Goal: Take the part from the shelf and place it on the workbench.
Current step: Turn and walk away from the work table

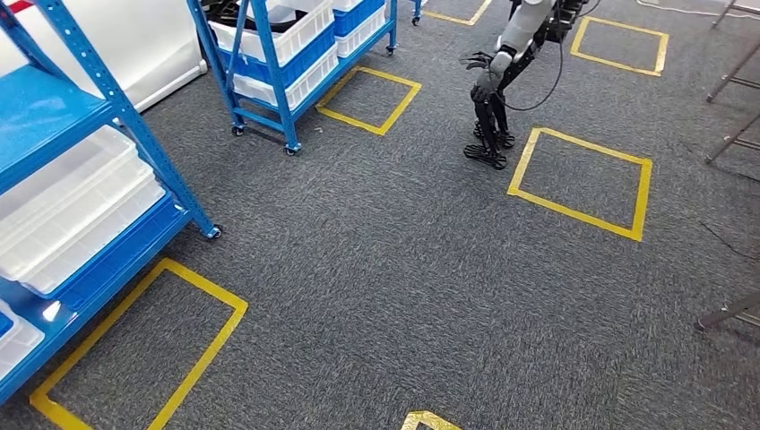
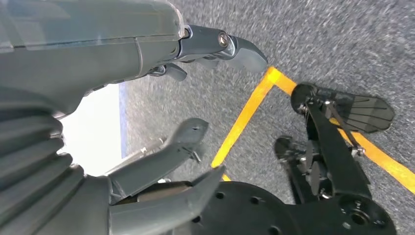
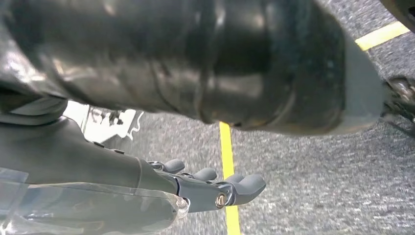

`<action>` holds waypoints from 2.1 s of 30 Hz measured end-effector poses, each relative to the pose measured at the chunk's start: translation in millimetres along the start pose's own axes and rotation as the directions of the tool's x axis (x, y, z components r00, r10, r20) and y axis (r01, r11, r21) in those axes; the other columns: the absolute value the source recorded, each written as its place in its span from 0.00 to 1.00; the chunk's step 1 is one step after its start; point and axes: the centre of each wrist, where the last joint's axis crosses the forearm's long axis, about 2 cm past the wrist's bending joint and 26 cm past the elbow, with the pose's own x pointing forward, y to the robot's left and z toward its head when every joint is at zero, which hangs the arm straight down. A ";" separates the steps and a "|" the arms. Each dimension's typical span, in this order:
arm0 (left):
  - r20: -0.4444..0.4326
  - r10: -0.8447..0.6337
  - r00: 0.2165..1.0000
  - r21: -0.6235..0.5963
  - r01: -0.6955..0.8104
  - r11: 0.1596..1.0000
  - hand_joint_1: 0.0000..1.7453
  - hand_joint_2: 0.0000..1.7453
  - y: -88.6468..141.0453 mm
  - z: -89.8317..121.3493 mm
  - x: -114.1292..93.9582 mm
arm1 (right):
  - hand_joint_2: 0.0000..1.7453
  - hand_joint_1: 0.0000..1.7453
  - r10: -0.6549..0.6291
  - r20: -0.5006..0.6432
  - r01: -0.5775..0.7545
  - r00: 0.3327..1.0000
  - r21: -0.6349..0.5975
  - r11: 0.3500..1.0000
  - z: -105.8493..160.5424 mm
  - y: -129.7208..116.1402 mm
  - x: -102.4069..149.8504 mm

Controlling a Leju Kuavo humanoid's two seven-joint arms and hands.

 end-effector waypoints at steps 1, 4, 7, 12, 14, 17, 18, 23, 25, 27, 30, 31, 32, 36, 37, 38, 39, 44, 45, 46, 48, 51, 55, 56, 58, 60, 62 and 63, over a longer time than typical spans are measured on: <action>0.000 0.000 1.000 0.000 0.000 1.000 0.00 0.25 -0.1 0.0 -0.2 | 0.00 0.00 0.000 -0.001 0.000 1.000 0.001 1.000 0.0 0.3 -0.3; 0.001 -0.001 1.000 0.000 0.001 1.000 0.00 0.50 -0.2 0.0 0.5 | 0.00 0.00 0.003 -0.001 -0.003 1.000 0.006 1.000 0.0 0.7 0.0; -0.001 0.000 1.000 -0.001 0.000 1.000 0.00 0.00 -0.2 0.0 -0.3 | 0.00 0.00 0.005 0.004 -0.005 1.000 0.005 1.000 0.0 -0.2 2.8; 0.003 -0.004 1.000 -0.001 0.004 1.000 0.00 0.00 -1.0 -0.2 2.5 | 0.00 0.00 0.004 -0.001 -0.004 1.000 0.011 1.000 -0.2 2.7 -0.1; 0.001 -0.003 1.000 -0.001 0.003 1.000 0.00 0.00 -0.9 -0.2 1.3 | 0.00 0.00 0.004 0.000 -0.004 1.000 0.011 1.000 -0.2 2.7 0.0; -0.004 -0.004 1.000 0.001 0.004 1.000 0.00 0.00 -0.4 -0.1 0.4 | 0.00 0.00 0.004 0.002 -0.004 1.000 0.010 1.000 -0.1 2.2 1.0; -0.003 -0.004 1.000 0.002 0.004 1.000 0.00 0.00 -0.3 -0.1 1.4 | 0.00 0.00 0.004 0.002 -0.004 1.000 0.010 1.000 -0.1 2.2 1.1; -0.006 -0.003 1.000 0.010 0.003 1.000 0.00 0.00 0.4 0.1 1.4 | 0.00 0.00 0.005 0.014 -0.005 1.000 0.003 1.000 0.1 -1.7 7.0; -0.005 -0.003 1.000 0.010 0.003 1.000 0.00 0.00 0.1 0.0 2.3 | 0.00 0.00 0.005 0.013 -0.005 1.000 0.004 1.000 0.0 -0.9 6.3; -0.002 -0.003 1.000 0.009 0.003 1.000 0.00 0.00 -0.5 -0.1 4.1 | 0.00 0.00 0.005 0.009 -0.005 1.000 0.008 1.000 -0.1 0.9 4.3; -0.001 -0.001 1.000 0.009 0.001 1.000 0.00 0.00 -1.0 -0.3 4.5 | 0.00 0.00 0.004 0.006 -0.005 1.000 0.009 1.000 -0.1 1.7 3.0; -0.002 -0.001 1.000 0.011 0.001 1.000 0.00 0.00 -1.2 -0.3 4.4 | 0.00 0.00 0.004 0.005 -0.005 1.000 0.009 1.000 -0.1 1.6 2.7; -0.005 -0.001 1.000 0.013 0.001 1.000 0.00 0.00 -1.5 -0.4 4.2 | 0.00 0.00 0.004 0.003 -0.004 1.000 0.009 1.000 -0.1 1.9 1.9; -0.016 -0.003 1.000 0.022 0.003 1.000 0.00 0.00 -2.1 -0.6 5.3 | 0.00 0.00 0.005 0.002 -0.005 1.000 0.009 1.000 -0.1 1.6 1.8; -0.019 -0.002 1.000 0.024 0.003 1.000 0.00 0.00 -1.9 -0.6 5.0 | 0.00 0.00 0.005 0.005 -0.005 1.000 0.008 1.000 -0.1 1.3 3.1; -0.022 -0.002 1.000 0.024 0.002 1.000 0.00 0.00 -2.2 -0.7 4.5 | 0.00 0.00 0.005 0.007 -0.005 1.000 0.008 1.000 -0.1 1.0 4.1; -0.024 -0.002 1.000 0.024 0.002 1.000 0.00 0.00 -2.7 -0.8 4.6 | 0.00 0.00 0.005 0.008 -0.006 1.000 0.009 1.000 -0.1 1.3 4.5; -0.026 -0.003 1.000 0.017 0.003 1.000 0.00 0.00 -4.8 -1.3 7.3 | 0.00 0.00 0.009 0.004 -0.009 1.000 0.014 1.000 -0.3 4.1 1.7; -0.029 -0.002 1.000 0.015 0.002 1.000 0.00 0.00 -4.7 -1.3 6.4 | 0.00 0.00 0.009 0.005 -0.009 1.000 0.014 1.000 -0.2 3.9 1.9; -0.032 -0.001 0.999 0.013 0.001 1.000 0.00 0.00 -4.6 -1.3 5.7 | 0.00 0.00 0.010 0.006 -0.010 1.000 0.013 1.000 -0.2 3.6 2.4; -0.033 0.000 0.999 0.010 0.000 1.000 0.00 0.00 -4.7 -1.3 5.8 | 0.00 0.00 0.013 0.008 -0.013 1.000 0.014 1.000 -0.3 3.9 3.0; -0.030 0.000 1.000 0.007 0.000 1.000 0.00 0.00 -4.9 -1.3 7.7 | 0.00 0.00 0.017 0.012 -0.017 1.000 0.014 1.000 -0.2 3.2 5.4; -0.031 0.001 1.000 0.004 -0.001 1.000 0.00 0.00 -4.9 -1.3 6.9 | 0.00 0.00 0.019 0.021 -0.019 1.000 0.008 1.000 -0.1 0.3 9.6; -0.030 0.001 1.000 0.002 -0.001 1.000 0.00 0.00 -5.1 -1.3 7.3 | 0.00 0.00 0.019 0.020 -0.019 1.000 0.010 1.000 -0.1 1.1 8.8; -0.028 0.000 1.000 -0.001 0.000 1.000 0.00 0.00 -5.4 -1.4 8.4 | 0.00 0.00 0.019 0.018 -0.019 1.000 0.013 1.000 -0.2 2.3 7.6; -0.028 0.000 1.000 -0.002 0.000 1.000 0.00 0.00 -5.5 -1.4 8.4 | 0.00 0.00 0.019 0.016 -0.019 1.000 0.013 1.000 -0.2 2.7 7.1; -0.029 0.000 1.000 -0.002 0.000 1.000 0.00 0.00 -5.4 -1.4 8.1 | 0.00 0.00 0.019 0.014 -0.019 1.000 0.014 1.000 -0.2 3.1 6.4; -0.030 -0.001 1.000 -0.002 0.001 1.000 0.00 0.00 -5.4 -1.4 8.1 | 0.00 0.00 0.019 0.013 -0.019 1.000 0.015 1.000 -0.2 3.6 5.7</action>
